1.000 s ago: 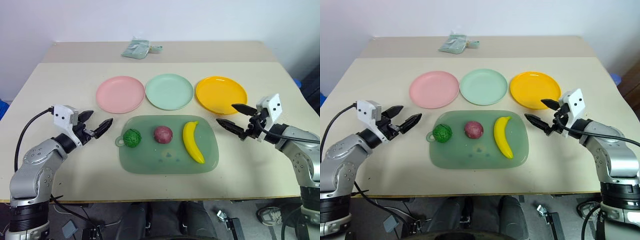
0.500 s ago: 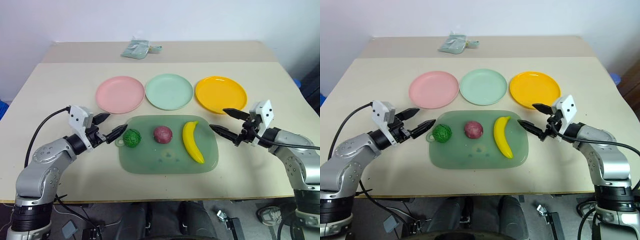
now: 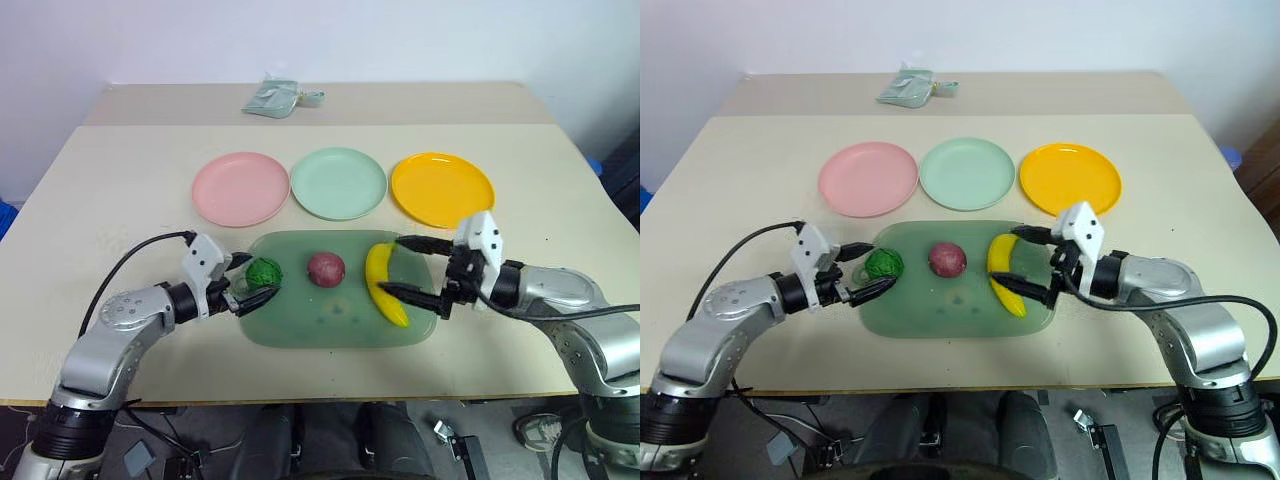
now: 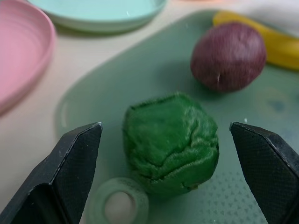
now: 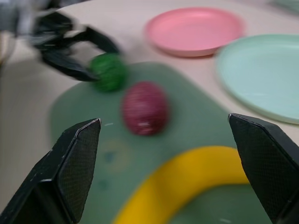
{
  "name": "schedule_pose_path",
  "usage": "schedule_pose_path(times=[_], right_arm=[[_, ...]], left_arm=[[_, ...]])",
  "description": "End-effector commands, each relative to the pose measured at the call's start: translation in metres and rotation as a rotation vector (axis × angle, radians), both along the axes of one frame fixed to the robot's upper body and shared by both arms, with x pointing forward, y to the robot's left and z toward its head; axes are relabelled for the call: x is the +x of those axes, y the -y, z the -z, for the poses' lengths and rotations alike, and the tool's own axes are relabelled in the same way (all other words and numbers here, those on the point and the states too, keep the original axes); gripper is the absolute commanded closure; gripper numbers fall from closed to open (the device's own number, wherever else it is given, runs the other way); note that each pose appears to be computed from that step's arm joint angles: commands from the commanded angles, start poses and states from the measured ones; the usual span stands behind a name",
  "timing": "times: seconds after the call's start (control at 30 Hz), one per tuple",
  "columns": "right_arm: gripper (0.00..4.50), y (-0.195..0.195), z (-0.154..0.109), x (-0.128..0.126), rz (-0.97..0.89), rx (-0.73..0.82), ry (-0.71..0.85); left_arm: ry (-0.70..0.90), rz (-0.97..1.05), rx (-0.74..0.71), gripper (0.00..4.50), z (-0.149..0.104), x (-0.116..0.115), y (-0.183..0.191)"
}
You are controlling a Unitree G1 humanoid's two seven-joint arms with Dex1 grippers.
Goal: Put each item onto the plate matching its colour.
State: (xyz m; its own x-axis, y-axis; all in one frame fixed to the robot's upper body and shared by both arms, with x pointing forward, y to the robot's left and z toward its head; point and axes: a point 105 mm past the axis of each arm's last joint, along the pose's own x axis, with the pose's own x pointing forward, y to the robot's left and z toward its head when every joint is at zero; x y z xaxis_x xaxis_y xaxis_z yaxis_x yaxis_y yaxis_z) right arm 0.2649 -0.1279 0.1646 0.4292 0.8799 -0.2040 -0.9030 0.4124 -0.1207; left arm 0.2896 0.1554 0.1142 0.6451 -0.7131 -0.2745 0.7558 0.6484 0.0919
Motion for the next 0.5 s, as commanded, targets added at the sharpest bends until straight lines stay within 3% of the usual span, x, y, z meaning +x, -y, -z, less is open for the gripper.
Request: schedule_pose_path(times=[0.03,0.17,0.3,0.5], right_arm=[[0.00,-0.009,-0.008,-0.004,-0.032,-0.008,0.041],[0.00,-0.008,-0.008,-0.002,-0.020,-0.009,0.047],[0.00,-0.005,-0.009,0.002,0.007,0.001,0.059],[0.00,-0.003,-0.014,0.016,0.063,0.051,0.096]], left_arm=[[0.053,0.019,0.007,0.89,-0.010,0.004,0.004],[0.079,0.003,-0.016,2.70,-0.016,0.009,0.003],[0.190,-0.083,-0.112,2.80,-0.047,0.035,0.002],[0.277,-0.207,-0.169,2.80,-0.089,0.108,0.027]])
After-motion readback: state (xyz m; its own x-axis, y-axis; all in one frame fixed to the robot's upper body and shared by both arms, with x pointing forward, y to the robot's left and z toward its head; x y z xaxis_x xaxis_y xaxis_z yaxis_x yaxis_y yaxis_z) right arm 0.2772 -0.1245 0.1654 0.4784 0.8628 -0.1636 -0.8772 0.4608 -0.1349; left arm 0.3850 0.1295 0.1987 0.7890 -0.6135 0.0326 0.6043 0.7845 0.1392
